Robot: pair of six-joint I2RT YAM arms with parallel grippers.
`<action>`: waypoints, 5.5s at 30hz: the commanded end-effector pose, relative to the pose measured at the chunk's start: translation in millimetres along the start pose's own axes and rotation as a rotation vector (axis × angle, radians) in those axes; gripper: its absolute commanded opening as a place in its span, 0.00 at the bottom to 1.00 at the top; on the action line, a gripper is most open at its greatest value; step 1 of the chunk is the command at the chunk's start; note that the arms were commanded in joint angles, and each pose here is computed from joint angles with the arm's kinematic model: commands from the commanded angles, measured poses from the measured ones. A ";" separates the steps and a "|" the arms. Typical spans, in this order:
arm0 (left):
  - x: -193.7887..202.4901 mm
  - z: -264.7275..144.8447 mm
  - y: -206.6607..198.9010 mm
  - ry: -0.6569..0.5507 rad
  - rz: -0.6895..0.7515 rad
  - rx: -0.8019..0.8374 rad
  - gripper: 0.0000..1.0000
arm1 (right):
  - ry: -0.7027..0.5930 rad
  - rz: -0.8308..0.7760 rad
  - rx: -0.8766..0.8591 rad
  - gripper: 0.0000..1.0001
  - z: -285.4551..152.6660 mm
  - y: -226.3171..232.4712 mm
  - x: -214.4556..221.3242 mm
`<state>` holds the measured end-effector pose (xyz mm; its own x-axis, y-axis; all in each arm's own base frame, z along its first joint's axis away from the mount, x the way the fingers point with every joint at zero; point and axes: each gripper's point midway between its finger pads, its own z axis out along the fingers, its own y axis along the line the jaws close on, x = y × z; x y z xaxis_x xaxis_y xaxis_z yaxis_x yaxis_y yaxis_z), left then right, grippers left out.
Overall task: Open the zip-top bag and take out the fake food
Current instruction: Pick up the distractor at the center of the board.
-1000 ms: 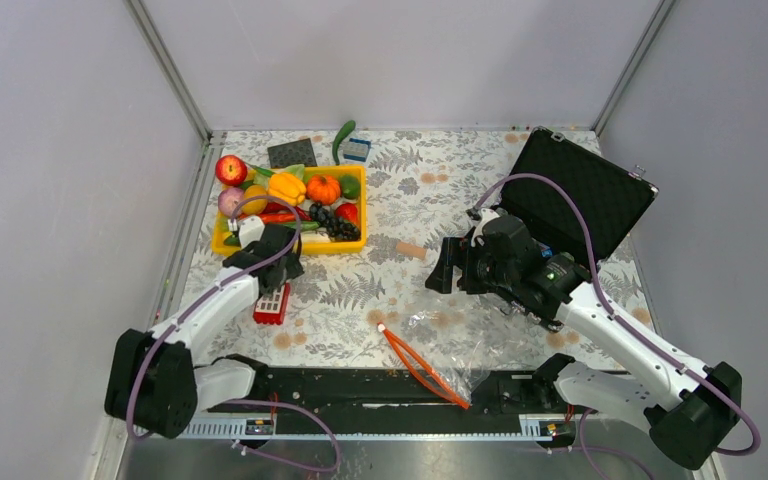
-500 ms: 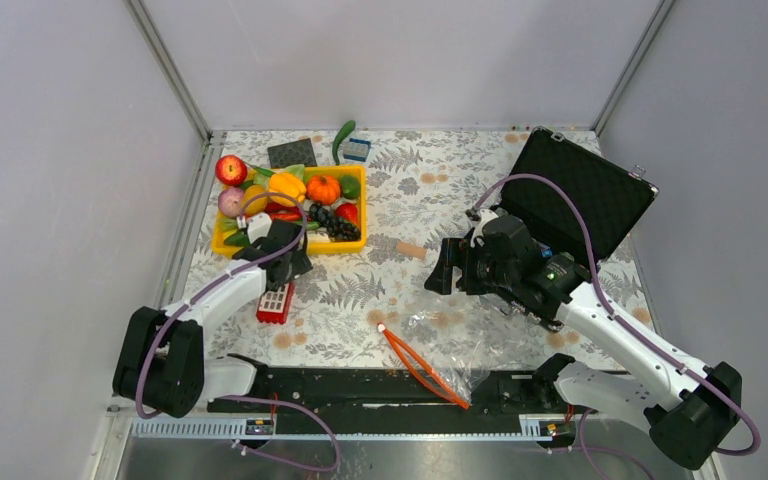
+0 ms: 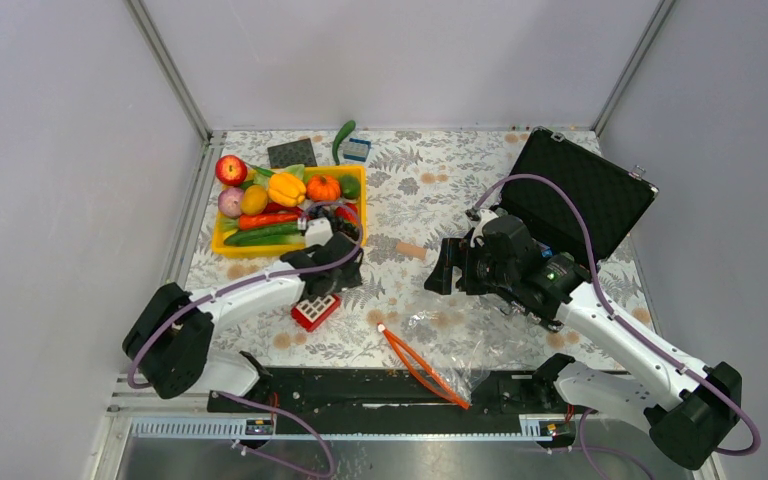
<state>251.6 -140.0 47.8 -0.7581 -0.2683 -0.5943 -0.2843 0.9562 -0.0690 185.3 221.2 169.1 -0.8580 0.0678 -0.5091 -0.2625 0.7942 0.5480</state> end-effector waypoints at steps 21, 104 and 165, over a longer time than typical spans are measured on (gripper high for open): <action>45.4 -21.1 37.3 0.090 -0.051 -0.053 0.98 | 0.013 0.022 -0.058 0.93 -1.4 8.7 4.2; 157.5 -95.0 -28.0 0.145 0.343 0.195 0.98 | 0.075 0.063 -0.126 0.96 5.0 12.0 24.7; 75.4 -231.3 -59.0 -0.176 0.497 0.637 0.46 | 0.138 0.069 -0.494 1.00 -32.8 94.3 7.2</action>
<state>70.0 -231.2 165.3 -0.6592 0.1695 -0.7326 0.4193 0.8916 -0.1710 143.5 262.9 212.0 -0.9222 0.0039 -0.3867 -0.3261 0.5295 0.7831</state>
